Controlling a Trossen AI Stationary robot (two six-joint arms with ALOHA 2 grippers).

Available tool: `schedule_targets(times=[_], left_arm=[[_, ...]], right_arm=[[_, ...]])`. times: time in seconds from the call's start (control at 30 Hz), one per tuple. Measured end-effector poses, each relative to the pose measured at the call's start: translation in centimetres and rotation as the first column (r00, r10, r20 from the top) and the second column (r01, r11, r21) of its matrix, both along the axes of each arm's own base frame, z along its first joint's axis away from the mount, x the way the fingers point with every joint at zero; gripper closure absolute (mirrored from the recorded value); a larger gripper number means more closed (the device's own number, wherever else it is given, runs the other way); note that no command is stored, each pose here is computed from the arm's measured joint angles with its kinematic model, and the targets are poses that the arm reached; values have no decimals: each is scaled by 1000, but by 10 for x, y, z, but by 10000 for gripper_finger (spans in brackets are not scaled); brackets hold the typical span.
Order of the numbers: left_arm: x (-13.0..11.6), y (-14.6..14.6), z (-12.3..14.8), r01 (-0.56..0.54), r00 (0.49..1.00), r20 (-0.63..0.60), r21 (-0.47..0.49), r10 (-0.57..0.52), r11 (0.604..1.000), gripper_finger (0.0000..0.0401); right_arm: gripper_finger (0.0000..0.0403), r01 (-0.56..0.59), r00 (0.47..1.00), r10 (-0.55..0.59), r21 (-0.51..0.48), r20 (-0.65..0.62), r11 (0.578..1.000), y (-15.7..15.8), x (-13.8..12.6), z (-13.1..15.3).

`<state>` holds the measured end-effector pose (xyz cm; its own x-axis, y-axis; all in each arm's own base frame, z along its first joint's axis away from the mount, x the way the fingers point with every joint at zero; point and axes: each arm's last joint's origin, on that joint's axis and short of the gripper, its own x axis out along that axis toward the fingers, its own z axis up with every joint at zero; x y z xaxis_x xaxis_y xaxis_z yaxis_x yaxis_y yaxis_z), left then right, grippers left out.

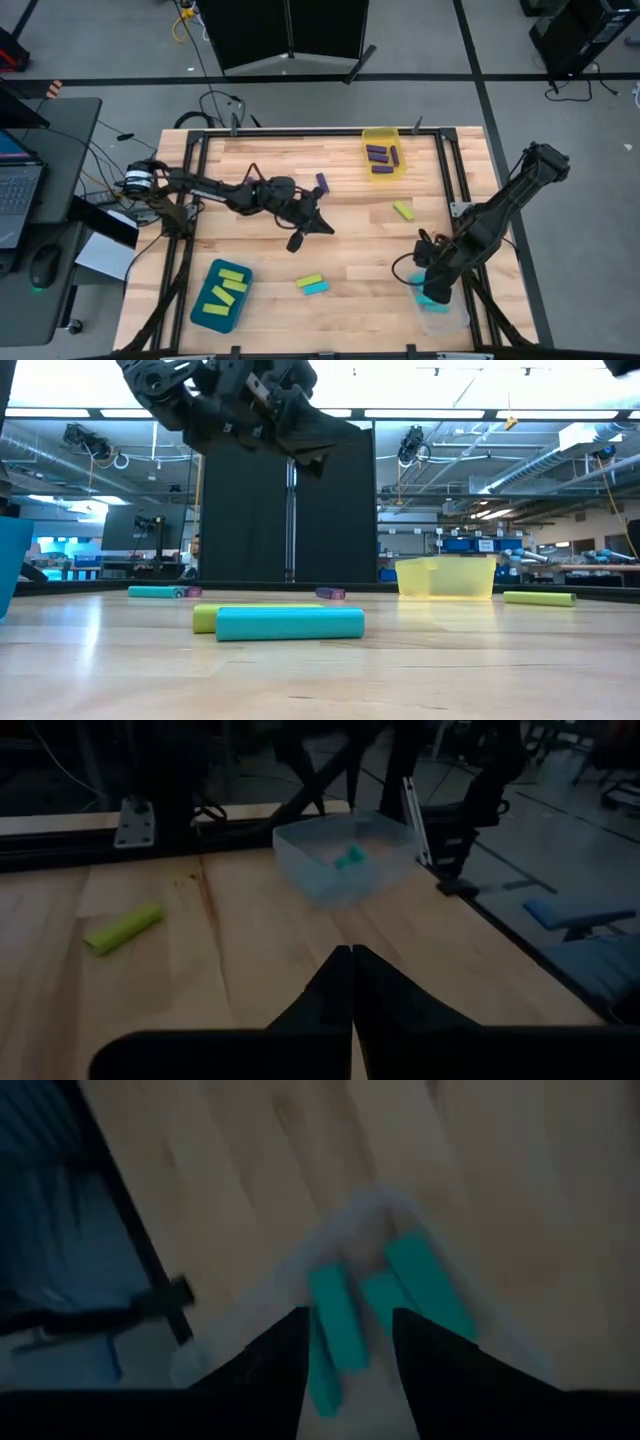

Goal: Sort blocks
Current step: Put the green block into the blue bin

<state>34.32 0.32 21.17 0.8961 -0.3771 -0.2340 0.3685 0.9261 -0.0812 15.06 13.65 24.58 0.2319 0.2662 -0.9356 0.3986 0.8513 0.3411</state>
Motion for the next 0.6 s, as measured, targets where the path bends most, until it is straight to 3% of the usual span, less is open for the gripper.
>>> schedule_targets(times=[0.23,0.43,0.6], left_arm=[[-9,-15,-11,-16,1000,-22,50,17,999,391],[-28,-27,-3,-22,999,-28,81,24,996,391],[-48,-39,2,-74,988,-123,134,90,988,391]], right_arm=[[245,-23,966,47,-97,254,995,-9,25,14],[245,-57,893,125,-167,432,984,-27,57,1],[245,-61,844,193,-268,500,961,-44,90,-14]])
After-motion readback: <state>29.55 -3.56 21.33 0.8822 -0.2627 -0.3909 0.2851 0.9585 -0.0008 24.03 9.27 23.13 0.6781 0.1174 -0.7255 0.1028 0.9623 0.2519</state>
